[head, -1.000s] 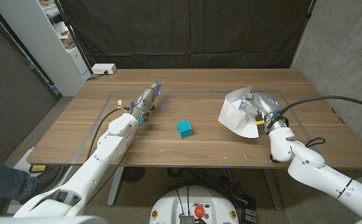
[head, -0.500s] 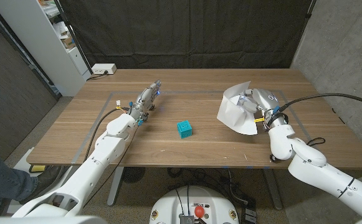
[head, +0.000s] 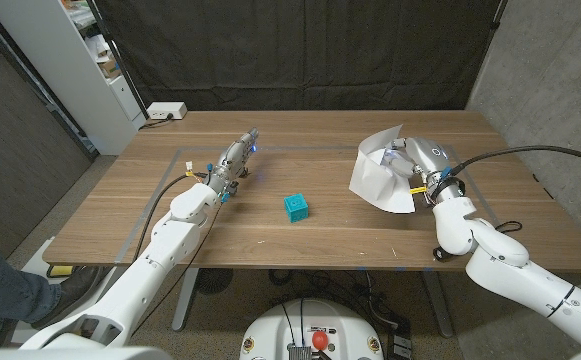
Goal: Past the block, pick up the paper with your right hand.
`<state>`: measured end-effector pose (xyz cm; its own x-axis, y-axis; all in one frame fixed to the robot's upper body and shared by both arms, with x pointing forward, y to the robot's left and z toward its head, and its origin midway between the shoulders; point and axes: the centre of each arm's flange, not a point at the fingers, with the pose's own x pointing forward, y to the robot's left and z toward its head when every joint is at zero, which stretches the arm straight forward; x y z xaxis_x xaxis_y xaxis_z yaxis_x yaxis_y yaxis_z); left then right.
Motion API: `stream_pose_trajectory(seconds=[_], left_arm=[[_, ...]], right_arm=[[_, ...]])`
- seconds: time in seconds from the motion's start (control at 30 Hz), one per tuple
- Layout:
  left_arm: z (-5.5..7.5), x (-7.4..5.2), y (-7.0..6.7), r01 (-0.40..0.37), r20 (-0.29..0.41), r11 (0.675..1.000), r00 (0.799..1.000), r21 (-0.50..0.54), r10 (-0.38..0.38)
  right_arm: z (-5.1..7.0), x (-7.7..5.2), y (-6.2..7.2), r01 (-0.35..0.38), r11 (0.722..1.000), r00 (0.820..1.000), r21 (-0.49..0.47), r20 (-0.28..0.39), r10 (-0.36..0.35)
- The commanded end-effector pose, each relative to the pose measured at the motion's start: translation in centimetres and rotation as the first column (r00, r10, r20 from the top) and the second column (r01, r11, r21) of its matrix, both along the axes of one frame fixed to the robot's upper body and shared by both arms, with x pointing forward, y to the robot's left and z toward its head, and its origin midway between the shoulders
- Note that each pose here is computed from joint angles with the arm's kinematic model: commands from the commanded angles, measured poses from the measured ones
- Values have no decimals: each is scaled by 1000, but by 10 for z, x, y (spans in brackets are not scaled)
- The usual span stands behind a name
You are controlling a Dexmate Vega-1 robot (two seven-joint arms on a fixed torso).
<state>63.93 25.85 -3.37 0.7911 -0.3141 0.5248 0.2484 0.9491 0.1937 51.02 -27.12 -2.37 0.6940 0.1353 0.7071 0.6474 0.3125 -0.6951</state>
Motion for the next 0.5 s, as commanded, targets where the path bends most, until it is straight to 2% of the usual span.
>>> stream_pose_trajectory(seconds=[0.03,0.5], left_arm=[[0,-3,-1,-1,5,1000,1000,3,1],[-2,2,0,6,-1,1000,1000,1,-6]], right_arm=[[13,-8,1,-5,1000,999,-14,44,6],[34,-15,5,-3,1000,995,-21,102,6]])
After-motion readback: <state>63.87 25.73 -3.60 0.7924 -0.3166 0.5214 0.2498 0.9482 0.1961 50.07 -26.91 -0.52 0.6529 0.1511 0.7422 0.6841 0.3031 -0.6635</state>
